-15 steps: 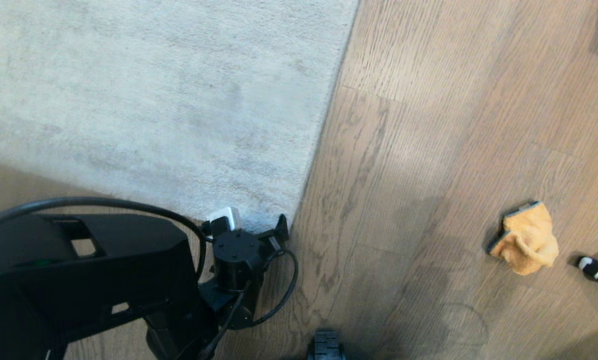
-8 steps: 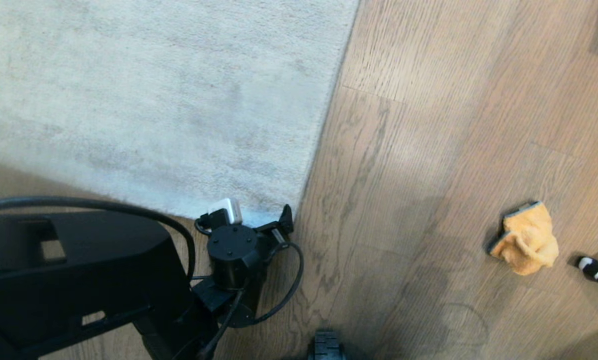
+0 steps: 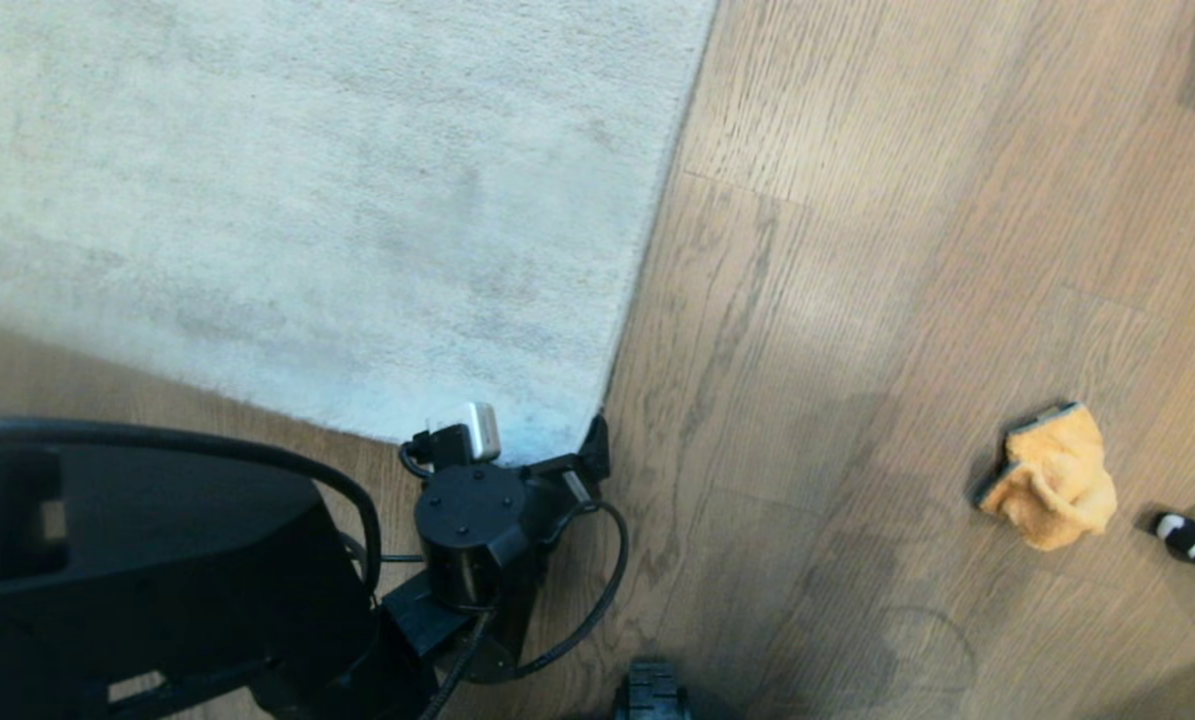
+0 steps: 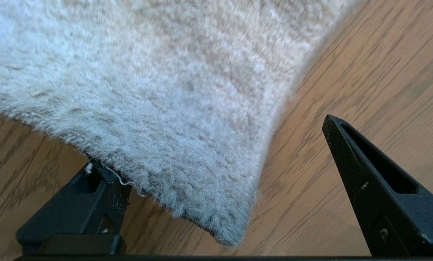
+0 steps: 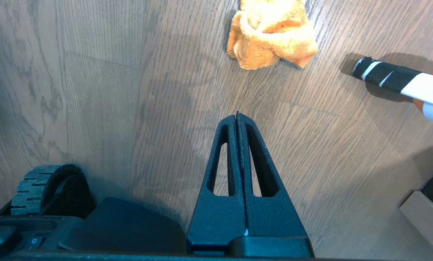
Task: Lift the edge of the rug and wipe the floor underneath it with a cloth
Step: Lift up the carpet
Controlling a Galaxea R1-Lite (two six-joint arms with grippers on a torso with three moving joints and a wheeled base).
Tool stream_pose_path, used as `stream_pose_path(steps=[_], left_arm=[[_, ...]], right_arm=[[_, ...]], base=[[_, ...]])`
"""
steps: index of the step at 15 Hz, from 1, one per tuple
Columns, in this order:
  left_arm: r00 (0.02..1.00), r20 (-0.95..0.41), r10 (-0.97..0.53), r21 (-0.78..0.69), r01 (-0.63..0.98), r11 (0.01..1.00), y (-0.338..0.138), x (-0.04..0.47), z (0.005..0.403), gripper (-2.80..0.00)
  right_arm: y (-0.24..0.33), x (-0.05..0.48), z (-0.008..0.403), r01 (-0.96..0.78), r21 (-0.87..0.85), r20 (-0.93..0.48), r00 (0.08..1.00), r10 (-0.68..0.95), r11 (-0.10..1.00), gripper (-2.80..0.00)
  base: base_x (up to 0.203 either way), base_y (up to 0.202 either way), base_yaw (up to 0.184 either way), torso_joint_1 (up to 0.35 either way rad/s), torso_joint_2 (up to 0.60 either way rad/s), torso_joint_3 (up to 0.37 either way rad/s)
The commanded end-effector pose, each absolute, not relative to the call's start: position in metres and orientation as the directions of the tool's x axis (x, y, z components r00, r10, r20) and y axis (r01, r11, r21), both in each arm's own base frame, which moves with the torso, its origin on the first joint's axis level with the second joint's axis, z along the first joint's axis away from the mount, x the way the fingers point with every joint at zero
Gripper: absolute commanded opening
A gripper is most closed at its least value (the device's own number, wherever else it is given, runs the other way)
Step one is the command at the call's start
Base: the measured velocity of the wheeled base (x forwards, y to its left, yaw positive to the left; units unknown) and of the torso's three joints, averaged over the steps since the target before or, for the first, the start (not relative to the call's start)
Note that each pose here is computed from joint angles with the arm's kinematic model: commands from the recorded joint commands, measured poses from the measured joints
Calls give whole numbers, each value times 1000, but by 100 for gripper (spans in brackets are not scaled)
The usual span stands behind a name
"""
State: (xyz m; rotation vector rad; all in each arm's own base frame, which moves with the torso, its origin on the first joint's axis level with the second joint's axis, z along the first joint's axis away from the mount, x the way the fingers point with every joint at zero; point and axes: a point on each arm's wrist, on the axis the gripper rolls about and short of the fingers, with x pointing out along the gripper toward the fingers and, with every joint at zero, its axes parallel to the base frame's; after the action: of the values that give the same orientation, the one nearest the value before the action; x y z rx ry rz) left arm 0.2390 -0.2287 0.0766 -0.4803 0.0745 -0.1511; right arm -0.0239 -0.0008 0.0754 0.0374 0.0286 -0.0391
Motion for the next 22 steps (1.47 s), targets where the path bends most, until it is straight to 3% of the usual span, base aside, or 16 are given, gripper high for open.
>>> stream_pose_path(steps=[1, 10, 22], left_arm=[[986, -30, -162, -473, 129, 872, -231, 238, 70, 0], [997, -71, 6, -378, -32, 925, -213, 259, 49, 0], [997, 20, 72, -385, -59, 921, -202, 282, 77, 0]], right_arm=[[-1, -24, 75, 39, 37, -29, 999, -38, 999, -280], [-1, -24, 75, 39, 37, -29, 999, -38, 999, -280], [-1, -24, 75, 39, 37, -29, 999, -38, 999, -280]], base=[[0, 0, 0, 0, 0, 0], [0, 0, 0, 0, 0, 0], [0, 0, 0, 0, 0, 0]])
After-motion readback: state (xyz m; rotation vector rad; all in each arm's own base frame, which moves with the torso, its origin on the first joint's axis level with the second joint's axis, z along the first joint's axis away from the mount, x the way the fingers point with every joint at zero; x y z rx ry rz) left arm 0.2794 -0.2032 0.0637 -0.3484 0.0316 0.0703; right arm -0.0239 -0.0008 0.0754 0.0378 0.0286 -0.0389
